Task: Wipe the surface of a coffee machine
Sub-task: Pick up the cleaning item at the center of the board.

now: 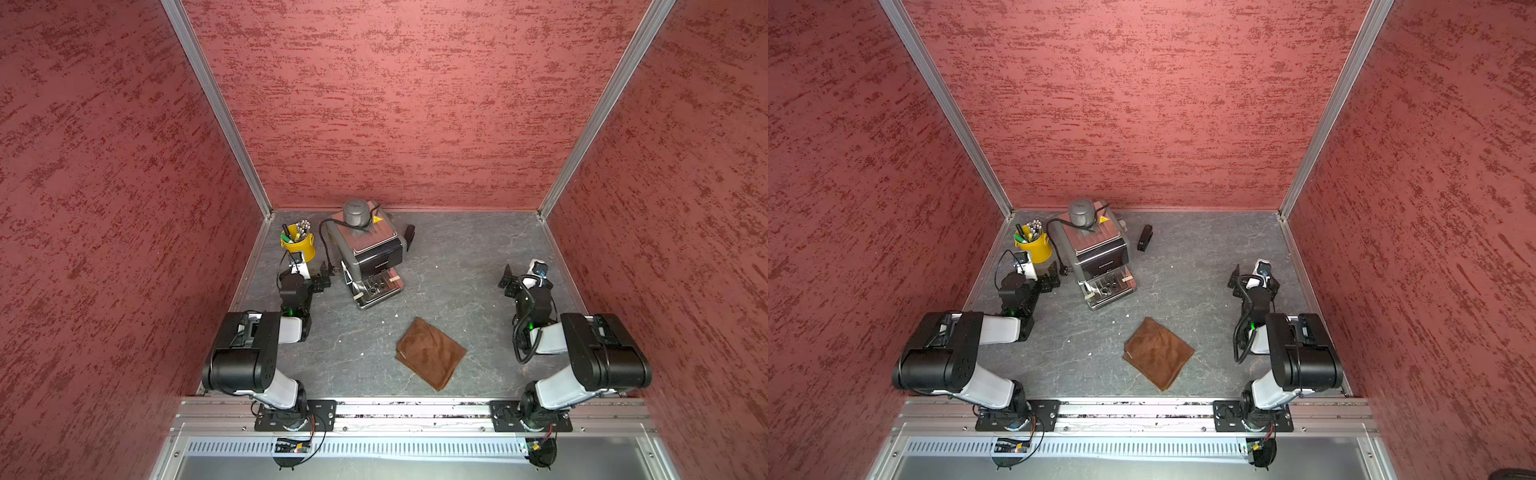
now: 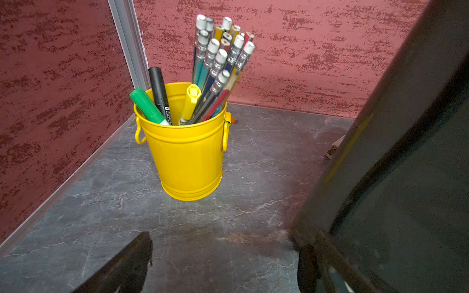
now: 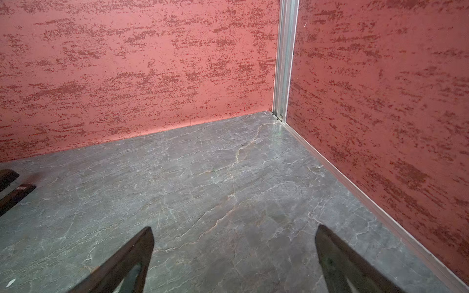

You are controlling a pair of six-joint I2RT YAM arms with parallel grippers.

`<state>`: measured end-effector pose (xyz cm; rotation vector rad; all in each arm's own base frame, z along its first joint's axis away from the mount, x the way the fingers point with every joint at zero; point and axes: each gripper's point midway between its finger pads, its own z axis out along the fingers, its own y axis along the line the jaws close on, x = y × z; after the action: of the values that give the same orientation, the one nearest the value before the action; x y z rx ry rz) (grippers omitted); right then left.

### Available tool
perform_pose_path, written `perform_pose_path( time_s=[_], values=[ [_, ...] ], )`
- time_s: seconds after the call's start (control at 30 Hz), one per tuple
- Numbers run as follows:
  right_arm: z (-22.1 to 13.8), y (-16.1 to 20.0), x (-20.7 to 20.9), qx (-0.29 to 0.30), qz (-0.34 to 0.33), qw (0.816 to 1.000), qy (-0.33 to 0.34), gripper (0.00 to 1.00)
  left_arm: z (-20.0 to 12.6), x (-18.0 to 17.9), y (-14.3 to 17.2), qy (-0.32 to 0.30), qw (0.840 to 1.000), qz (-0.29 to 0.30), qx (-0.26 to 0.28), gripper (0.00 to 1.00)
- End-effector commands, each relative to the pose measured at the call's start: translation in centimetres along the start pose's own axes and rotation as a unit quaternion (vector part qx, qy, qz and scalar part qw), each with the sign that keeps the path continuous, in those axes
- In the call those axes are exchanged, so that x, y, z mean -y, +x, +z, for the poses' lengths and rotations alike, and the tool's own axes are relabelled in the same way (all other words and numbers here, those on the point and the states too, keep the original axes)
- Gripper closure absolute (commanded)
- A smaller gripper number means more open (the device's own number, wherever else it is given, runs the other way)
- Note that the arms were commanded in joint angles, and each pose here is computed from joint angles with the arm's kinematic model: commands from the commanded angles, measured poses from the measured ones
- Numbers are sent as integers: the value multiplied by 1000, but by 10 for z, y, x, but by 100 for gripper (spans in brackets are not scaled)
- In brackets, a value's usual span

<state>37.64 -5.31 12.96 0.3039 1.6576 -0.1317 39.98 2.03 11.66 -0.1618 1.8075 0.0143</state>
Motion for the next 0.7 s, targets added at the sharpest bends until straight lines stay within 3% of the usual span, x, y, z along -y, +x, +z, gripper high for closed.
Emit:
perform_pose_path(
  time_s=[0.0,0.67],
  values=[
    [2,-9,-2,14,1,1000,-5,1,0,1,1,-1,1000,-1,-1,1],
    [2,-9,-2,13,2,1000,-5,1,0,0,1,2,1000,-3,-2,1]
  ],
)
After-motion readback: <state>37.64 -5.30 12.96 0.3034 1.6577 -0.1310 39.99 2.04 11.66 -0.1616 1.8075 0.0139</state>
